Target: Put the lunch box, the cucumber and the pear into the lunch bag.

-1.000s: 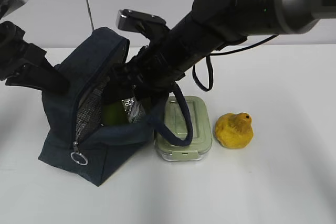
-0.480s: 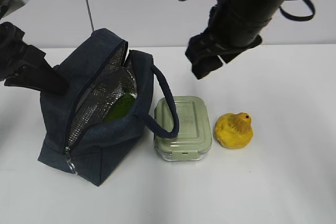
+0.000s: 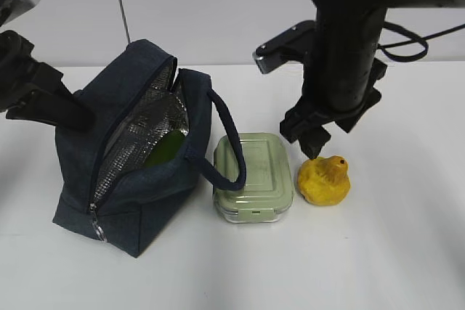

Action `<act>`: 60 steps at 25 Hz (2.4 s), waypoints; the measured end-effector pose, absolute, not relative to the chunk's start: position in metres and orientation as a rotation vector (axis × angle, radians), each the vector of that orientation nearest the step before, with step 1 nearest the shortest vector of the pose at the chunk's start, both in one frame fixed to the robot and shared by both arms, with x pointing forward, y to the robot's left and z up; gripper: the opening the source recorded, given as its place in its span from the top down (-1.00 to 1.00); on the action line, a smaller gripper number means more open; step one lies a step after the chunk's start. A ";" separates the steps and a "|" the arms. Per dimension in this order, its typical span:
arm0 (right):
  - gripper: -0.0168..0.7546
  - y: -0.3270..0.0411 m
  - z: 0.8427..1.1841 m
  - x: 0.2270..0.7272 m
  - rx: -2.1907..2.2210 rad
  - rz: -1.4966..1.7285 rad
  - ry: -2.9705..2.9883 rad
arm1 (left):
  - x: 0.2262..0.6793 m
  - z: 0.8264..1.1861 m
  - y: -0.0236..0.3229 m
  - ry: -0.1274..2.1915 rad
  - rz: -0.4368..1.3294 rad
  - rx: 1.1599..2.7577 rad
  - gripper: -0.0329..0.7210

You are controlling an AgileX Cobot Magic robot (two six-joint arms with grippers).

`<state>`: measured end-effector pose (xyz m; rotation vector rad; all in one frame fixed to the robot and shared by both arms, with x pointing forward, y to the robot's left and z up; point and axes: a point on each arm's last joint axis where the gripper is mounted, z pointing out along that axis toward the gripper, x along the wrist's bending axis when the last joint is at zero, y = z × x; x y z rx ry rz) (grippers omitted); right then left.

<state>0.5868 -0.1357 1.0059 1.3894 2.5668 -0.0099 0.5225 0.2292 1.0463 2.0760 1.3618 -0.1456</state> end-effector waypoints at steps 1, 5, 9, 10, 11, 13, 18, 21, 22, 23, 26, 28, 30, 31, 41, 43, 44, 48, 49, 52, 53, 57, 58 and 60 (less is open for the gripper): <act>-0.48 -0.136 1.002 0.588 1.390 -0.023 2.571 | 0.522 1.046 0.229 1.362 -0.145 2.076 0.90; -0.42 -0.135 0.992 0.590 1.396 -0.064 2.585 | 0.522 1.046 0.229 1.362 -0.145 2.076 0.90; -0.30 -0.140 0.987 0.593 1.413 -0.085 2.585 | 0.522 1.046 0.229 1.362 -0.145 2.077 0.90; -0.30 -0.141 0.987 0.594 1.418 -0.088 2.584 | 0.522 1.046 0.229 1.362 -0.145 2.077 0.90; -0.29 -0.143 0.986 0.595 1.423 -0.094 2.583 | 0.522 1.046 0.229 1.362 -0.145 2.077 0.90; -0.29 -0.145 0.983 0.595 1.423 -0.111 2.590 | 0.522 1.046 0.229 1.362 -0.145 2.077 0.90; -0.25 -0.146 0.971 0.597 1.409 -0.157 2.622 | 0.522 1.046 0.229 1.362 -0.144 2.078 0.90; -0.10 -0.144 0.962 0.596 1.407 -0.172 2.660 | 0.522 1.046 0.229 1.362 -0.144 2.079 0.90; 0.08 -0.144 0.960 0.596 1.401 -0.178 2.668 | 0.522 1.046 0.229 1.362 -0.144 2.079 0.90; 0.21 -0.144 0.960 0.596 1.398 -0.181 2.671 | 0.522 1.046 0.229 1.362 -0.144 2.079 0.90; 0.52 -0.145 0.960 0.596 1.385 -0.189 2.668 | 0.522 1.046 0.230 1.361 -0.143 2.081 0.90; 0.54 -0.146 0.962 0.596 1.383 -0.183 2.657 | 0.522 1.046 0.230 1.361 -0.143 2.081 0.90; 0.54 -0.146 0.970 0.597 1.385 -0.134 2.626 | 0.522 1.046 0.230 1.361 -0.143 2.081 0.90; 0.55 -0.146 0.981 0.596 1.382 -0.078 2.601 | 0.522 1.046 0.230 1.361 -0.143 2.081 0.90; 0.57 -0.136 1.104 0.565 1.227 0.749 2.436 | 0.523 1.046 0.230 1.362 -0.137 2.082 0.90; 0.57 -0.128 1.112 0.559 1.160 0.890 2.476 | 0.523 1.046 0.230 1.362 -0.136 2.082 0.90; 0.57 -0.123 1.114 0.557 1.140 0.960 2.501 | 0.523 1.046 0.230 1.362 -0.136 2.082 0.90; 0.57 -0.098 1.110 0.551 1.000 1.111 2.598 | 0.523 1.046 0.230 1.363 -0.132 2.082 0.90; 0.57 -0.091 1.107 0.550 0.965 1.125 2.618 | 0.523 1.046 0.230 1.363 -0.132 2.082 0.90; 0.57 -0.071 1.095 0.546 0.903 1.145 2.671 | 0.523 1.046 0.230 1.363 -0.132 2.082 0.90; 0.57 -0.063 1.089 0.545 0.882 1.137 2.699 | 0.523 1.046 0.230 1.363 -0.132 2.082 0.90; 0.57 -0.048 1.067 0.548 0.873 1.100 2.748 | 0.523 1.046 0.230 1.363 -0.132 2.082 0.90; 0.57 -0.046 1.060 0.550 0.880 1.085 2.761 | 0.523 1.046 0.230 1.363 -0.132 2.082 0.90; 0.57 -0.043 1.051 0.553 0.886 1.063 2.778 | 0.523 1.046 0.230 1.363 -0.132 2.082 0.90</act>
